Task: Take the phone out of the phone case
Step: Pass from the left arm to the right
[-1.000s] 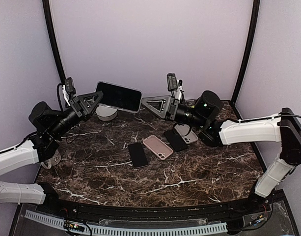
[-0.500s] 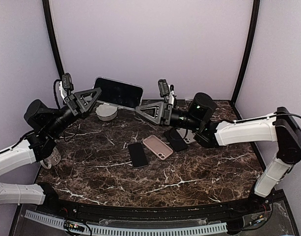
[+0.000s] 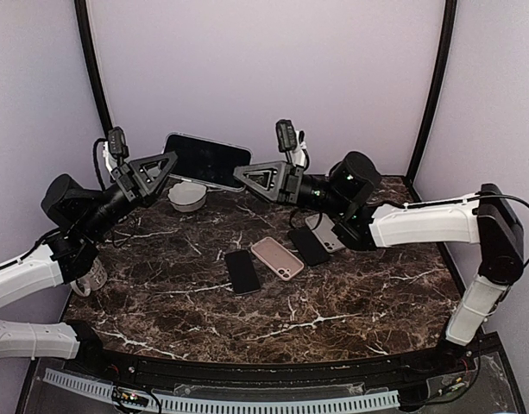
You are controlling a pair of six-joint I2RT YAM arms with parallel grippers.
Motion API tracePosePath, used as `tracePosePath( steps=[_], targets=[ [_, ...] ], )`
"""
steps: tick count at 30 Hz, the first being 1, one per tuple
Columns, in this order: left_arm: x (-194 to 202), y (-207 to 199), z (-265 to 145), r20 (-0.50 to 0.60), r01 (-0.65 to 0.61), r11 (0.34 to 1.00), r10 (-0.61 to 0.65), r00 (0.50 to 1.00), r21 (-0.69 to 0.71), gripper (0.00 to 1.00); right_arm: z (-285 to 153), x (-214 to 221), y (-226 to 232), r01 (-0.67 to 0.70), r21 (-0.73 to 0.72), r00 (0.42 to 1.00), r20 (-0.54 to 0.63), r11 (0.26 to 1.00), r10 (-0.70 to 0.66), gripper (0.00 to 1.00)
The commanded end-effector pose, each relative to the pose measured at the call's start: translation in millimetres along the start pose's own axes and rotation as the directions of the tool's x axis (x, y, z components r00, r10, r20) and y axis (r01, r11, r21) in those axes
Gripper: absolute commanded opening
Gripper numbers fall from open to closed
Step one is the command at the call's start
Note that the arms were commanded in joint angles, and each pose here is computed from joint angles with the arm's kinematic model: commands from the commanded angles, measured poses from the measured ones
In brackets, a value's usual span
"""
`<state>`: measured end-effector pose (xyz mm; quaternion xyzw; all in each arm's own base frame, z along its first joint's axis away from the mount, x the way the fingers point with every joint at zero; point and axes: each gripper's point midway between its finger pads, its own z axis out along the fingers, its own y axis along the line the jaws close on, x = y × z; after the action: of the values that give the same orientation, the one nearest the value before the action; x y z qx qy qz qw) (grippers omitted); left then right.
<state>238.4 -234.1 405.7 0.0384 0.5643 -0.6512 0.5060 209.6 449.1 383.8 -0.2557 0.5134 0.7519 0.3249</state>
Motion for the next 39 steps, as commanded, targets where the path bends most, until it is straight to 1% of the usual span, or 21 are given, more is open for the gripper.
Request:
tracePosePath(
  steps=[1,10,13,15,17,18,19,20,21,22,23,24,25,26,27,30,33,34,37,38,39],
  targets=[
    [-17.8,-31.2,-2.3,0.064,-0.036,0.993,0.029,0.997,0.108,0.0,9.8,-12.8,15.7,0.039,-0.077,0.999,0.024,0.996,-0.037,0.32],
    [-11.0,-22.5,-5.7,0.053,-0.036,0.996,0.031,0.998,0.087,0.0,15.8,-11.3,12.6,0.035,-0.09,0.999,0.002,0.995,-0.035,0.19],
    [-7.8,-17.7,-8.6,0.053,-0.035,0.997,0.031,0.998,0.075,0.0,16.0,-10.5,11.3,0.033,-0.089,0.999,-0.002,0.996,-0.033,0.11],
    [-4.9,-15.3,-9.9,0.045,-0.037,0.997,0.034,0.998,0.07,0.0,16.3,-9.7,12.1,0.035,-0.094,0.999,-0.006,0.995,-0.036,0.01],
    [-2.0,-12.7,-10.9,0.033,-0.047,0.997,0.045,0.998,0.056,0.0,16.1,-8.7,11.4,0.035,-0.09,0.999,-0.01,0.995,-0.036,0.0],
    [-2.3,-14.3,-12.0,0.032,-0.066,0.996,0.064,0.997,0.055,0.03,15.6,-8.3,11.3,0.04,-0.088,0.999,-0.011,0.995,-0.041,0.0],
    [0.8,-9.9,-12.4,0.016,-0.066,0.997,0.066,0.998,0.034,0.12,14.9,-7.4,11.5,0.045,-0.087,0.999,-0.013,0.995,-0.046,0.0],
    [-0.2,-13.5,-14.4,0.016,-0.092,0.995,0.092,0.996,0.036,0.18,14.1,-7.2,12.3,0.053,-0.086,0.998,-0.012,0.995,-0.054,0.0],
    [2.3,-10.9,-15.3,0.002,-0.112,0.994,0.112,0.994,0.021,0.31,13.3,-7.0,13.4,0.061,-0.087,0.998,-0.013,0.994,-0.062,0.0],
    [1.0,-16.7,-18.0,0.002,-0.127,0.991,0.127,0.992,0.031,0.38,12.3,-6.7,14.3,0.071,-0.085,0.997,-0.014,0.994,-0.072,0.0],
    [4.5,-13.7,-19.3,-0.018,-0.145,0.989,0.145,0.989,0.014,0.47,11.2,-6.8,16.4,0.086,-0.086,0.996,-0.014,0.993,-0.088,0.0],
    [3.0,-20.8,-22.4,-0.02,-0.162,0.986,0.163,0.986,0.025,0.51,9.7,-6.9,19.6,0.108,-0.089,0.994,-0.014,0.99,-0.11,0.0],
    [5.8,-21.0,-26.1,-0.041,-0.181,0.983,0.182,0.983,0.013,0.57,8.4,-6.2,22.0,0.125,-0.092,0.992,-0.017,0.988,-0.127,0.0],
    [10.2,-19.3,-28.0,-0.072,-0.183,0.983,0.182,0.981,-0.001,0.61,6.9,-5.1,24.8,0.146,-0.095,0.989,-0.023,0.985,-0.148,0.0],
    [10.3,-23.6,-31.6,-0.079,-0.207,0.978,0.207,0.975,0.003,0.63,5.0,-4.1,27.1,0.167,-0.097,0.985,-0.029,0.981,-0.17,0.0],
    [18.1,-24.3,-40.9,-0.141,-0.227,0.974,0.221,0.965,-0.023,0.68,-2.1,5.1,29.8,0.221,-0.09,0.972,-0.063,0.971,-0.227,0.0],
    [18.1,-31.8,-50.7,-0.168,-0.269,0.963,0.26,0.951,-0.033,0.71,-9.0,13.0,28.5,0.293,-0.064,0.949,-0.099,0.954,-0.298,0.0],
    [21.4,-25.4,-53.4,-0.194,-0.265,0.962,0.248,0.949,-0.068,0.71,-12.0,14.7,26.4,0.323,-0.042,0.939,-0.11,0.946,-0.325,0.0],
    [19.1,-27.5,-58.3,-0.221,-0.293,0.951,0.266,0.938,-0.1,0.71,-23.5,15.0,18.1,0.44,0.048,0.893,-0.126,0.896,-0.432,0.0],
    [22.2,-25.5,-59.9,-0.244,-0.295,0.949,0.262,0.934,-0.109,0.71,-27.7,13.1,16.3,0.488,0.076,0.87,-0.126,0.869,-0.477,0.0],
    [19.9,-31.5,-59.3,-0.249,-0.317,0.944,0.286,0.925,-0.093,0.71,-32.6,12.2,13.8,0.54,0.109,0.84,-0.131,0.835,-0.526,0.0]
  ],
)
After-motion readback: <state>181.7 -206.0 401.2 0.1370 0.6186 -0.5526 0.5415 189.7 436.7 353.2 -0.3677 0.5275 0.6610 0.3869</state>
